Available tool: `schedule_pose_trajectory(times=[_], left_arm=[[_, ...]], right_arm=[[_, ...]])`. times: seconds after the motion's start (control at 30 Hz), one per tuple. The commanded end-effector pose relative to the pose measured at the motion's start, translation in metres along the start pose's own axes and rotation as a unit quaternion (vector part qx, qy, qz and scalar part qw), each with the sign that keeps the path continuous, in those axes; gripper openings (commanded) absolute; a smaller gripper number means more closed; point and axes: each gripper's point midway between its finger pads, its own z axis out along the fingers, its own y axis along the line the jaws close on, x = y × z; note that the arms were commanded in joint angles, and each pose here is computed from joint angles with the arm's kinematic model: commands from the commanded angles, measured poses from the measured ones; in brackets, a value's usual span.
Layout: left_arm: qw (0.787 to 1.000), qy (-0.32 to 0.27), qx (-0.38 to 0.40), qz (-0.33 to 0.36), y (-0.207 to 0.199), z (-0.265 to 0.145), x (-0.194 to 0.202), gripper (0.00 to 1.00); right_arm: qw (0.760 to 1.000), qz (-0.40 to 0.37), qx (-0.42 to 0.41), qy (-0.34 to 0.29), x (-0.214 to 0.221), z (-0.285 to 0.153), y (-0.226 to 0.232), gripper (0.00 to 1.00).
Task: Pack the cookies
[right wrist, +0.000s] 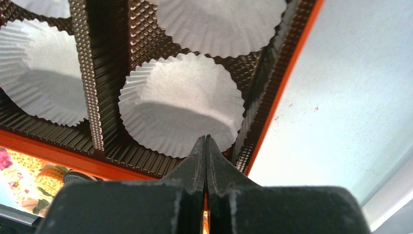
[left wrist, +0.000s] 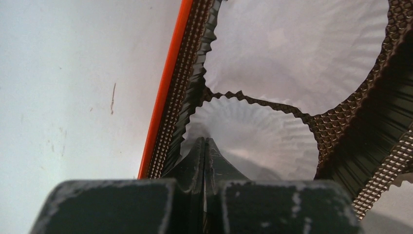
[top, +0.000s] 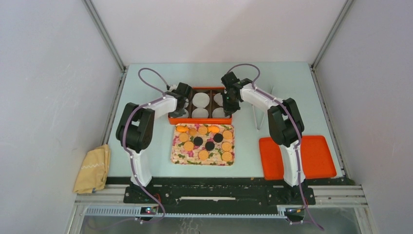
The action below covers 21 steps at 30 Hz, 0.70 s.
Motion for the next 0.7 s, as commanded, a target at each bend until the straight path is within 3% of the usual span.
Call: schedule_pose_trajectory(times=[0.0,0.13,0.23,0.4,0.53,0.6,0.67], left_arm=[[1.0,-0.003,0.005,-0.01,0.006,-0.007,0.007,0.0],[0.998,-0.046,0.043,-0.028,-0.003,-0.031,-0.024,0.0],[0.991,-0.098,0.079,-0.048,-0.006,-0.067,-0.057,0.09],[0.971,-0.178,0.143,-0.073,-0.005,-0.14,-0.102,0.34],[0.957,-0.207,0.187,-0.074,-0.007,-0.18,-0.108,0.4],[0.954,-0.208,0.206,-0.061,-0.016,-0.189,-0.1,0.44],[0.95,-0.21,0.226,-0.045,-0.026,-0.198,-0.089,0.5]], right_arm=[[0.999,-0.02,-0.013,-0.031,-0.016,-0.01,0.007,0.0],[0.996,-0.045,-0.005,-0.08,-0.034,-0.037,0.017,0.03],[0.99,-0.063,0.003,-0.125,-0.046,-0.066,0.027,0.16],[0.982,-0.059,0.015,-0.179,-0.055,-0.11,0.028,0.47],[0.978,-0.031,0.058,-0.2,-0.053,-0.132,0.005,0.76],[0.975,-0.022,0.098,-0.197,-0.047,-0.132,-0.014,0.85],[0.974,-0.005,0.133,-0.185,-0.038,-0.129,-0.035,0.88]])
